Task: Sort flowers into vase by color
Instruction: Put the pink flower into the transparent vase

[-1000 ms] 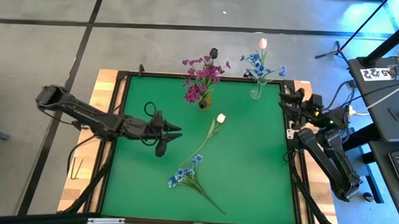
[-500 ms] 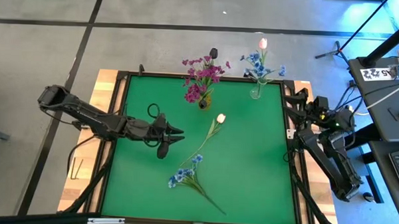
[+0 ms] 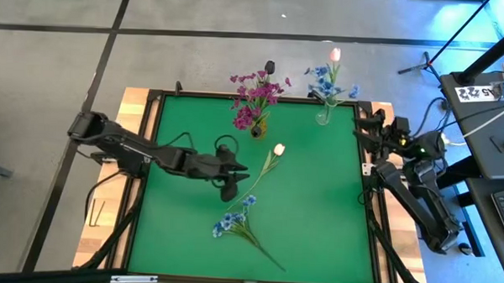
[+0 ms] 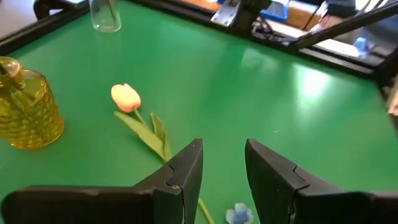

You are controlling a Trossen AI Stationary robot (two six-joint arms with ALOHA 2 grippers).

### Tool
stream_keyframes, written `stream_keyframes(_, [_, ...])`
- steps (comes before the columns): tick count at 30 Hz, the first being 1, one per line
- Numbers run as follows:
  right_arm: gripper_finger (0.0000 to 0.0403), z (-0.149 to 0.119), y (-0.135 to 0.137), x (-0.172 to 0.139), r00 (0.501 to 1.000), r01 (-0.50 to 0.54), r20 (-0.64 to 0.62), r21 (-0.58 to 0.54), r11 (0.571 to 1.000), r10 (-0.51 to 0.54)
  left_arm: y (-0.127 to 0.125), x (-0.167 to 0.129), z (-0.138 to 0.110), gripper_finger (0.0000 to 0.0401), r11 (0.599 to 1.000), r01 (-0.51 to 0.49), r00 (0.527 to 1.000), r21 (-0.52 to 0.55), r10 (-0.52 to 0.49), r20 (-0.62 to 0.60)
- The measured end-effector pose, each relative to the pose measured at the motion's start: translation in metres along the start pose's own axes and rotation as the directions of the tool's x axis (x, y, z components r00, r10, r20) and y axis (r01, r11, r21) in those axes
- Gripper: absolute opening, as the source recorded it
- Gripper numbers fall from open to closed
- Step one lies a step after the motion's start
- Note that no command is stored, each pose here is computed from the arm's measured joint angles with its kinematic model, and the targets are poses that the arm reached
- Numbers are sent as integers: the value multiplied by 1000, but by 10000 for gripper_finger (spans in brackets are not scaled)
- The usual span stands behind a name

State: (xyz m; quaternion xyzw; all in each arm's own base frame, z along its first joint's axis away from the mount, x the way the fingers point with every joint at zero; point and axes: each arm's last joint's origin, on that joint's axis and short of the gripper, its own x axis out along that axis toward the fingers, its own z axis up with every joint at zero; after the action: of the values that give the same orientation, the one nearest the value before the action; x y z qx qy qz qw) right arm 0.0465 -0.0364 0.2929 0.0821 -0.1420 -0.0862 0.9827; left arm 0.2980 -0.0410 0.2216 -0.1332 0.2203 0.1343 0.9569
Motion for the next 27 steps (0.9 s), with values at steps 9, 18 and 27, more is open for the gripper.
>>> stream_keyframes(9, [227, -5, -13, 10, 998, 27, -60, 39, 999, -24, 10, 36, -6, 115, 995, -102, 986, -22, 98, -132])
stream_keyframes(18, [227, 8, -10, 13, 1000, 17, -24, -7, 1000, -17, 23, 63, -28, 115, 989, -125, 965, -82, 103, -240])
stream_keyframes(27, [227, 26, -19, 28, 991, 88, -103, -20, 996, -90, 23, 66, -30, 115, 987, -125, 967, -97, 100, -234])
